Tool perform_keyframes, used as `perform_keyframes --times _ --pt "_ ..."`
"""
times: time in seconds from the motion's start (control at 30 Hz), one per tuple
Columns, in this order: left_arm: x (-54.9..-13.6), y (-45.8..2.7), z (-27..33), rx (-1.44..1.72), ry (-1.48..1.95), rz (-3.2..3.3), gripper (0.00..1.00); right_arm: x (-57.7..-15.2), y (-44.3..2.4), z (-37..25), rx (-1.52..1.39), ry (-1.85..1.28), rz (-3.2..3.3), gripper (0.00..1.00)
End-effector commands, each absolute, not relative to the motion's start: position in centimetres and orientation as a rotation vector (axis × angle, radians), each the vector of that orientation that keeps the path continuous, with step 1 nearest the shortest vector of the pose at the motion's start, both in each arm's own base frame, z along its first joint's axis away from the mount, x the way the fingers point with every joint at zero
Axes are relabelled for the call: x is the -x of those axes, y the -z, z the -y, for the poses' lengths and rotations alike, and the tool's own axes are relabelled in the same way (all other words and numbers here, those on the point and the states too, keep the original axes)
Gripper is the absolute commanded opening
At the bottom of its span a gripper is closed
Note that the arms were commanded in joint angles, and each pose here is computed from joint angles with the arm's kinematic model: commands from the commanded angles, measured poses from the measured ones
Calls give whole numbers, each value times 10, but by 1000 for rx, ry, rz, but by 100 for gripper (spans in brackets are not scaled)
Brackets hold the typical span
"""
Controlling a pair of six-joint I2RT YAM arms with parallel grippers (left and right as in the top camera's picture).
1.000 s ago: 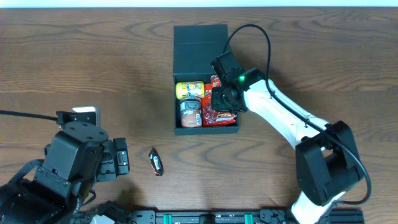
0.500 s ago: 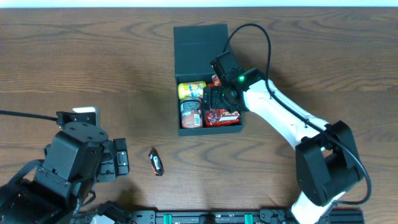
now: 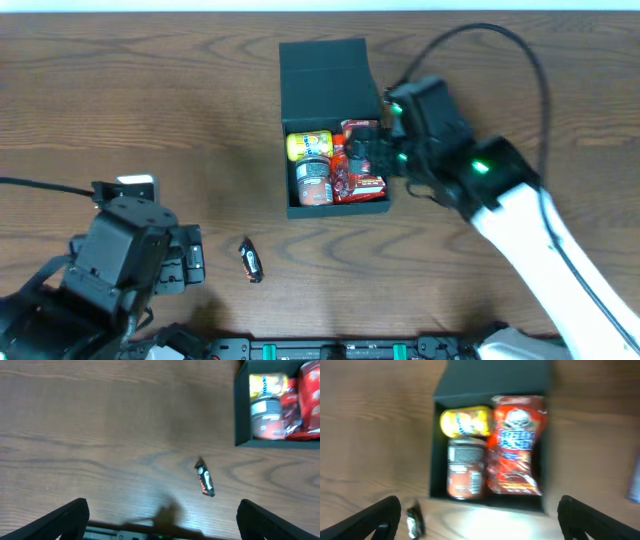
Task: Pack container
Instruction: 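Open the right gripper and withdraw it from the box, then lower the right gripper onto the blue Eclipse mints tin and grasp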
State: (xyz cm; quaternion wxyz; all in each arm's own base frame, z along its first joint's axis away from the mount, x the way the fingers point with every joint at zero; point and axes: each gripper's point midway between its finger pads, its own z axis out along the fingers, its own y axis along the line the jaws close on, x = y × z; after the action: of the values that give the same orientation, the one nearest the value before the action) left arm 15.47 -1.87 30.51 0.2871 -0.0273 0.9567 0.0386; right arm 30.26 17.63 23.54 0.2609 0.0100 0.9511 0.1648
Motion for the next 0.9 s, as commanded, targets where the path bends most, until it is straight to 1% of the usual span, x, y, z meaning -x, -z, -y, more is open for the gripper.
perform_keyframes --times 0.0,0.13,0.23,0.37,0.5,0.6,0.73,0.87 --pt "-155 -285 18 58 -153 -2611 95 -295 -248 -137 -126 -260 -2536 99" --pt "-158 -264 31 35 -101 -2665 95 -275 -238 -98 -240 -80 -2599 99" --pt "-162 -256 34 33 -98 -2670 95 -270 -230 -76 -314 11 -2633 99" --pt "-165 -256 36 35 -89 -2660 95 -277 -222 -40 -432 104 -2619 99" --pt "-165 -256 36 35 -88 -2658 95 -290 -205 -12 -498 113 -2641 99" --pt "-165 -256 36 35 -88 -2658 95 -299 -182 -1 -529 81 -2689 99" --pt "-167 -257 37 26 -84 -2650 95 -306 -132 16 -628 118 -2786 99" --pt "-169 -258 38 19 -81 -2643 95 -314 -96 10 -637 91 -2872 99"
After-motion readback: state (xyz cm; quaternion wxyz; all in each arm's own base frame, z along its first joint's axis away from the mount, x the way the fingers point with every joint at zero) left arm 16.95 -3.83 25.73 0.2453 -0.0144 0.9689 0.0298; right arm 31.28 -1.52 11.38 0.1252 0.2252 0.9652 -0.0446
